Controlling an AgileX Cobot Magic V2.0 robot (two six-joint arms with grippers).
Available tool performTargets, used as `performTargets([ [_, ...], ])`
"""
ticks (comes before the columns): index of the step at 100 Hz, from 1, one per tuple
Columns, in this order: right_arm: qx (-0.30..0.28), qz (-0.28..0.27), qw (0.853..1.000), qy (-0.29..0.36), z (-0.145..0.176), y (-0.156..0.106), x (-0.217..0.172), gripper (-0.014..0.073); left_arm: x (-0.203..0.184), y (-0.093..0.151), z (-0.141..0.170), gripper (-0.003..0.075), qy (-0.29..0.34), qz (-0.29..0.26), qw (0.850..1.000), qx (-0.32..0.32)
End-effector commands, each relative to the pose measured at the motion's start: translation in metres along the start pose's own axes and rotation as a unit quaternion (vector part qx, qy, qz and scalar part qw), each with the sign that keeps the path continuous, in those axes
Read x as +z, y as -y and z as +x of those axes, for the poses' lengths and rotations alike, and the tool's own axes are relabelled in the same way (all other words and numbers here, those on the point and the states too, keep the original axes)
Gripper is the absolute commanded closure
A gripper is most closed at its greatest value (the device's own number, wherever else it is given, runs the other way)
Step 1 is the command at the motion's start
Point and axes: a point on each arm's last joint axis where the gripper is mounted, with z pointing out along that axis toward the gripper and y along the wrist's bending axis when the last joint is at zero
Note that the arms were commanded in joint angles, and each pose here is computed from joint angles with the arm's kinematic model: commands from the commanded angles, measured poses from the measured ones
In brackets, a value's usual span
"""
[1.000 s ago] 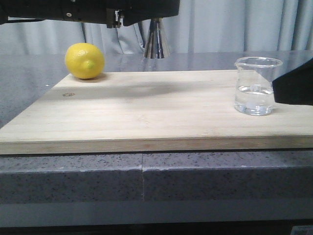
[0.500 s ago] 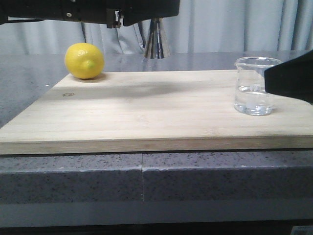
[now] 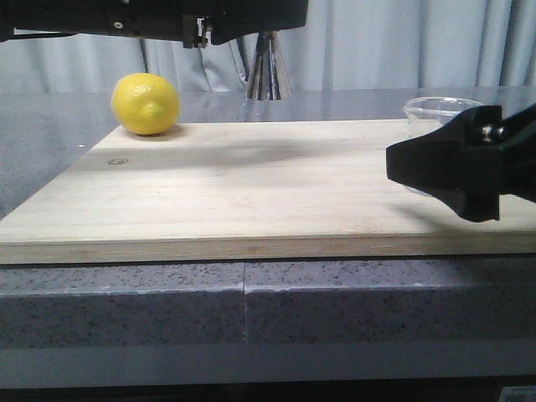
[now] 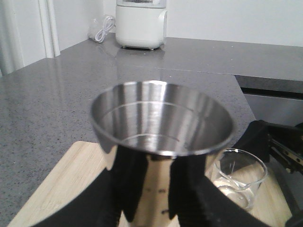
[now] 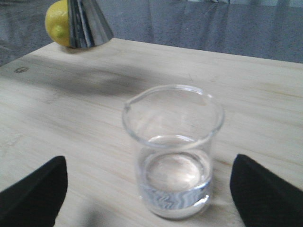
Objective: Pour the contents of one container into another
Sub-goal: 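Reach the right gripper to the glass beaker and grasp it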
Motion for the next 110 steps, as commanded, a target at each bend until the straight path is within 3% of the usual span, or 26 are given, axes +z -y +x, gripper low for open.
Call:
performTargets([
  [1,0.005,0.012,0.998,0.066,-0.018,0.006,0.007,-0.0024,-0.003,0.013,-0.041,0.0504,0.083,0.030,0.996,0.019],
  [32,-0.034,0.003,0.997,0.073,-0.016,0.008,0.021,0.0074,-0.003,0.013,-0.041,0.0504,0.083,0.030,0.996,0.019],
  [60,-0.032,0.000,0.996,0.081,-0.011,0.009,0.027,0.0129,-0.003,0.013,-0.041,0.0504,0.083,0.030,0.996,0.019],
  [86,-0.032,0.000,0.996,0.081,-0.011,0.009,0.028,0.0269,-0.003,0.013,-0.041,0.0504,0.083,0.030,0.996,0.019],
  [110,-0.026,0.008,0.996,0.081,-0.011,0.010,0.028,0.0280,-0.003,0.013,-0.041,0.0504,0.083,0.030,0.996,0.019],
])
